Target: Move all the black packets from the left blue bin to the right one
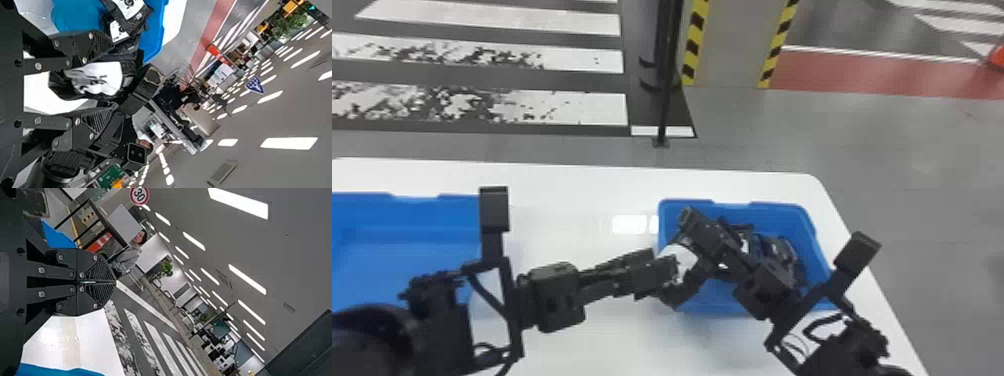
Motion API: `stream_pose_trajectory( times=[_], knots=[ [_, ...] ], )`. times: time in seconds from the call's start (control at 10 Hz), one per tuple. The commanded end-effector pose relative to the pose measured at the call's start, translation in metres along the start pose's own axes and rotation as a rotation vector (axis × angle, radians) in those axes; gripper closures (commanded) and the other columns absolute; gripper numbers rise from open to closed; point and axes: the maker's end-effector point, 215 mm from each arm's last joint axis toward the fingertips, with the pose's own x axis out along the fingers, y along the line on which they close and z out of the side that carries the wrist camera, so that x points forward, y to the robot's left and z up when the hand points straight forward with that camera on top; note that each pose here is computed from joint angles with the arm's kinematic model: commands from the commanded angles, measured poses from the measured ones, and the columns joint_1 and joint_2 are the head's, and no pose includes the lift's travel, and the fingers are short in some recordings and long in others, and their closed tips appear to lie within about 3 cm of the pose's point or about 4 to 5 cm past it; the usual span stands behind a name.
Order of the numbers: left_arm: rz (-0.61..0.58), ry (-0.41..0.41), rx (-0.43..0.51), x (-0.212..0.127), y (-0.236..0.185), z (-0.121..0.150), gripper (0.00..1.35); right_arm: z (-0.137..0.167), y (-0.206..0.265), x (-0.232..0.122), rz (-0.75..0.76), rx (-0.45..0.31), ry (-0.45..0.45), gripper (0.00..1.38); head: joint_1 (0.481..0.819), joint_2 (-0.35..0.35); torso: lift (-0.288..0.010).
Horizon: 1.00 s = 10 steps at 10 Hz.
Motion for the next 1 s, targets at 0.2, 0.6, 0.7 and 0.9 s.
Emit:
stream_pose_trajectory(
  times=[0.2, 0.6, 0.7, 0.9],
  knots=[
    [0.000, -0.087, -0.026, -0.022, -0.010, 0.001, 0.21, 0.049, -0.059, -0.005, -0.090, -0.079, -0.039, 1.27, 0.695, -0.197, -0.144],
    [0.014, -0.234, -0.028, -0.047, -0.004, 0.018, 0.21, 0.073, -0.205, -0.039, -0.383, -0.159, -0.008, 1.25, 0.695, -0.265, -0.144],
    [0.028, -0.287, -0.002, -0.055, -0.001, 0.031, 0.21, 0.072, -0.219, -0.050, -0.403, -0.105, -0.026, 0.92, 0.695, -0.294, -0.144],
    [0.085, -0.359, 0.050, -0.073, 0.011, 0.045, 0.21, 0.085, -0.232, -0.082, -0.482, -0.186, -0.044, 0.15, 0.695, -0.314, -0.144]
  ],
)
